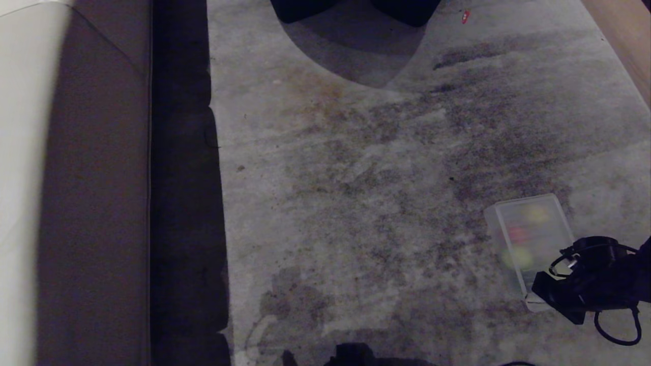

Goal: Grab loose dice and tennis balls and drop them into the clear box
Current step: Close the lid

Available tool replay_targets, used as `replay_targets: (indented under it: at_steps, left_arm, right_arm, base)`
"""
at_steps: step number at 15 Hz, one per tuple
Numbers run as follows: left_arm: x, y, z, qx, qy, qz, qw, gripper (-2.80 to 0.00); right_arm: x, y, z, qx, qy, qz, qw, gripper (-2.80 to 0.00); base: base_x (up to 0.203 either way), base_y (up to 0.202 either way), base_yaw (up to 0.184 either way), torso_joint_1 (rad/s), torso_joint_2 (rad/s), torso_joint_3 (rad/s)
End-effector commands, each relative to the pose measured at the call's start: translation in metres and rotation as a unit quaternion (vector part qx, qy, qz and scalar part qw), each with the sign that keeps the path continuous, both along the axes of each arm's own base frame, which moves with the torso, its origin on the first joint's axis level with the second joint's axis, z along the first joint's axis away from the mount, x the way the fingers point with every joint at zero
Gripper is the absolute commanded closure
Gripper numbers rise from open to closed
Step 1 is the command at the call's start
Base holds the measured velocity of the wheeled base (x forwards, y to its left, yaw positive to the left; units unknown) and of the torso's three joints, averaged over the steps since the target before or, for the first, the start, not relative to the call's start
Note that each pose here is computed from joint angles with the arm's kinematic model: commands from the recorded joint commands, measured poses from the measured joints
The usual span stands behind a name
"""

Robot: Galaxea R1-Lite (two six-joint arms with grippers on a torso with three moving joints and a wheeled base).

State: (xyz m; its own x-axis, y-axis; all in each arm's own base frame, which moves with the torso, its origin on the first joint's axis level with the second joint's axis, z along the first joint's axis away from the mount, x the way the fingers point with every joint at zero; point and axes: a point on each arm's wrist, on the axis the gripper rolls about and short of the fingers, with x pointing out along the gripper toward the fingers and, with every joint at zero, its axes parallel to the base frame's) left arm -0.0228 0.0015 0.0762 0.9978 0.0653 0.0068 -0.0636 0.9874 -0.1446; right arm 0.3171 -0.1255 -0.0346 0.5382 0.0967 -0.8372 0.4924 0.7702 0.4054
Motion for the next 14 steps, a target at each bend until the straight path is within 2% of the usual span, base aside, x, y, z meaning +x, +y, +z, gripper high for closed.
replay_targets:
  at_steps: [1,5,14]
  left_arm:
    - [0.0,0.0,0.0,-0.001,0.0,0.0,1.0,0.0]
    - [0.0,0.0,0.0,-0.001,0.0,0.0,1.0,0.0]
    - [0.0,0.0,0.0,-0.001,0.0,0.0,1.0,0.0]
  right_arm:
    - [0.007,-0.001,-0.008,0.01,-0.001,0.006,1.0,0.0]
    - [0.013,0.005,-0.01,0.01,-0.004,0.015,1.0,0.0]
    - [0.013,0.004,0.016,0.0,-0.031,0.013,0.999,0.0]
  base:
    - [0.0,0.0,0.0,0.0,0.0,0.0]
    - [0.0,0.0,0.0,0.0,0.0,0.0]
    - [0.0,0.0,0.0,0.0,0.0,0.0]
